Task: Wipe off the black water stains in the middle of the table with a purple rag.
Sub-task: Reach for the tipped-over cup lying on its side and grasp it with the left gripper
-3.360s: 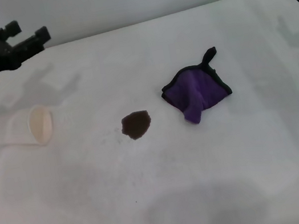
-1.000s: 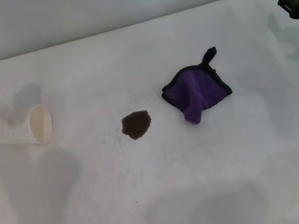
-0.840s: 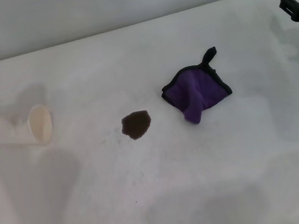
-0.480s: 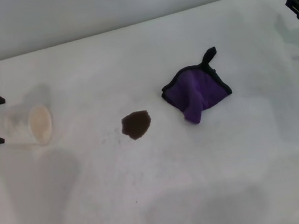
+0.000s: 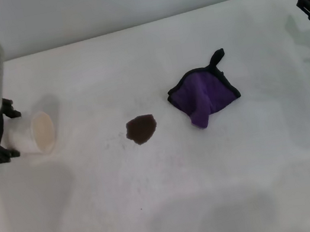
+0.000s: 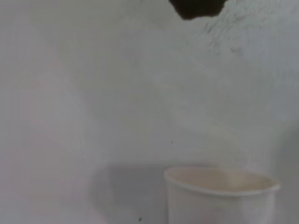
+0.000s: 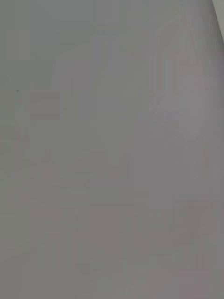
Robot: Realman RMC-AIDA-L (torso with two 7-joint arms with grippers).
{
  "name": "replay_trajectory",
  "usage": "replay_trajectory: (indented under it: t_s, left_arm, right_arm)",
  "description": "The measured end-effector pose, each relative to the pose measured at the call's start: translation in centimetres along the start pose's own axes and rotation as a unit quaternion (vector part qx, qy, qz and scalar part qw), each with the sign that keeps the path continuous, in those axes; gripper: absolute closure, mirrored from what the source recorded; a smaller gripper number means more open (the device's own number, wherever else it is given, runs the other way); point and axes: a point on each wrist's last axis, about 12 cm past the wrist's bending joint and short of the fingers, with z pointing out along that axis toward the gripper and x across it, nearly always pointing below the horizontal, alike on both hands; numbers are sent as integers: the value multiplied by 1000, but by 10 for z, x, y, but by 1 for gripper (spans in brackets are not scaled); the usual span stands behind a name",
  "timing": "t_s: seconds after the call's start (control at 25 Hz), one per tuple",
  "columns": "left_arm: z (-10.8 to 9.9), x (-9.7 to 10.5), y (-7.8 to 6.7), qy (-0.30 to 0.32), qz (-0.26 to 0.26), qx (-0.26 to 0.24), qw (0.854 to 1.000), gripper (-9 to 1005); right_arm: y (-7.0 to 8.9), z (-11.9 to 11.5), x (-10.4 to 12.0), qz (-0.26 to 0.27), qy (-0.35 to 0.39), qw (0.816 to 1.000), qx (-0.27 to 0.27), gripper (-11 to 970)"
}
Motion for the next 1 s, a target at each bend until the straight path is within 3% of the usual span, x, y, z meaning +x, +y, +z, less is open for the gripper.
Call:
replay_trajectory:
  t_s: [0.24,1.0]
  left_arm:
    - [13,2,-7,-2,-3,-2,1000,131]
    - [14,5,-9,-28,-30,-31,999,136]
  right_arm:
    - [0,-1,1,-1,2,1000,-1,115]
    - [2,-4,6,10,8,1000,-4,115]
